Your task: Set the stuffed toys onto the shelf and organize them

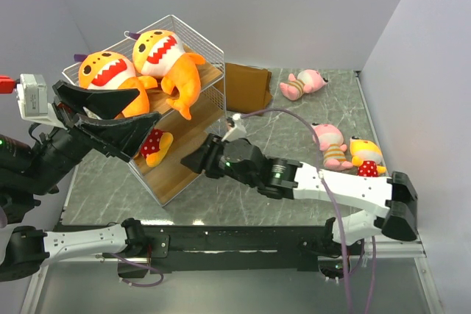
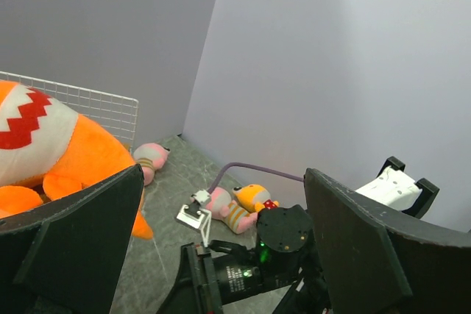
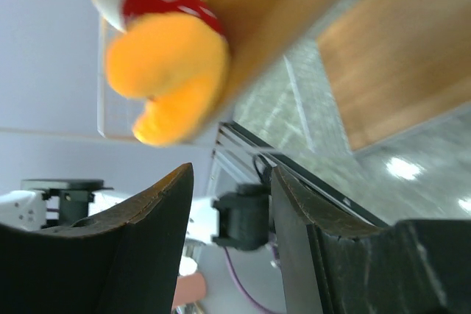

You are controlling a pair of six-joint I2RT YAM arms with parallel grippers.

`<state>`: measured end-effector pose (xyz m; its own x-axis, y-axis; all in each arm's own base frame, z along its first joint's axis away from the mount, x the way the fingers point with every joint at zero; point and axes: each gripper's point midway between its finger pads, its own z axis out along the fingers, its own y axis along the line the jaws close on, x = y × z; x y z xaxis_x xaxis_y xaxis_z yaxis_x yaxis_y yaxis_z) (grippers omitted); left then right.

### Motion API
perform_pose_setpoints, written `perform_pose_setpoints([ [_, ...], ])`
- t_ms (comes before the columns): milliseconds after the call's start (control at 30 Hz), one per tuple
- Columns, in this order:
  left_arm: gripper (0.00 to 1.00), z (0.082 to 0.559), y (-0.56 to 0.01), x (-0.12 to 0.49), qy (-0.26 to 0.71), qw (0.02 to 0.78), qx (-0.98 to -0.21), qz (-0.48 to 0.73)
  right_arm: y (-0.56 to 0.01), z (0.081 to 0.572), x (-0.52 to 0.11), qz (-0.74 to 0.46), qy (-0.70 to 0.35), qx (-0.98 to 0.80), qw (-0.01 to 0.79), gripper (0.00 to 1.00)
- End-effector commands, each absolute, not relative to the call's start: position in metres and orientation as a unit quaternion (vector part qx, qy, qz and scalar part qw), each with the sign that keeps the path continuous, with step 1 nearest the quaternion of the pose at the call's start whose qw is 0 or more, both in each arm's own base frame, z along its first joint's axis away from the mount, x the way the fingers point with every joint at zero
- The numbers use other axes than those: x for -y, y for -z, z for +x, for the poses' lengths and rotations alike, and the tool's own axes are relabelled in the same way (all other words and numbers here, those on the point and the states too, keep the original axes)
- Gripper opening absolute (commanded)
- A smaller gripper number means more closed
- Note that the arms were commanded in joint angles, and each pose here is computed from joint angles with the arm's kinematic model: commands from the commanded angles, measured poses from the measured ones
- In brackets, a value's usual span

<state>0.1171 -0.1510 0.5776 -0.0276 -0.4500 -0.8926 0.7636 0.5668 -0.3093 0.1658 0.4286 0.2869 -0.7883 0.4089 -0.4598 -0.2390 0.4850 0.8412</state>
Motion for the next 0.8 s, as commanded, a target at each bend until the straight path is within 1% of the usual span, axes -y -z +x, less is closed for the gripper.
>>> perform_pose_setpoints([
  [0, 0.96, 0.120, -0.585, 0.151, 0.440, 0.694, -0.553, 0.136, -0.300, 0.164, -0.395, 0.079, -0.515, -0.785, 0.335, 0.54],
  [67, 0.96, 0.120, -0.584, 0.152, 0.440, 0.694, -0.553, 0.136, -0.283, 0.169, -0.377, 0.094, -0.483, -0.798, 0.348, 0.54],
  [133, 0.96, 0.120, -0.584, 0.152, 0.439, 0.695, -0.553, 0.137, -0.282, 0.178, -0.357, 0.113, -0.469, -0.796, 0.366, 0.54],
  [200, 0.96, 0.122, -0.582, 0.157, 0.437, 0.693, -0.556, 0.141, -0.277, 0.200, -0.328, 0.142, -0.423, -0.799, 0.403, 0.54],
  [300, 0.96, 0.125, -0.576, 0.160, 0.428, 0.690, -0.566, 0.144, -0.261, 0.227, -0.286, 0.202, -0.365, -0.812, 0.409, 0.54],
  [333, 0.96, 0.128, -0.572, 0.163, 0.422, 0.686, -0.574, 0.145, -0.261, 0.248, -0.262, 0.237, -0.342, -0.806, 0.422, 0.54],
  [433, 0.96, 0.127, -0.571, 0.168, 0.426, 0.680, -0.579, 0.149, -0.254, 0.276, -0.194, 0.314, -0.246, -0.786, 0.473, 0.54],
  [533, 0.96, 0.126, -0.570, 0.174, 0.431, 0.672, -0.582, 0.154, -0.244, 0.284, -0.116, 0.399, -0.135, -0.750, 0.510, 0.54],
  [600, 0.96, 0.126, -0.566, 0.177, 0.433, 0.666, -0.587, 0.158, -0.242, 0.285, -0.078, 0.446, -0.094, -0.718, 0.525, 0.54],
  [767, 0.96, 0.127, -0.555, 0.185, 0.431, 0.657, -0.596, 0.166, -0.218, 0.272, 0.026, 0.559, 0.035, -0.647, 0.518, 0.59],
])
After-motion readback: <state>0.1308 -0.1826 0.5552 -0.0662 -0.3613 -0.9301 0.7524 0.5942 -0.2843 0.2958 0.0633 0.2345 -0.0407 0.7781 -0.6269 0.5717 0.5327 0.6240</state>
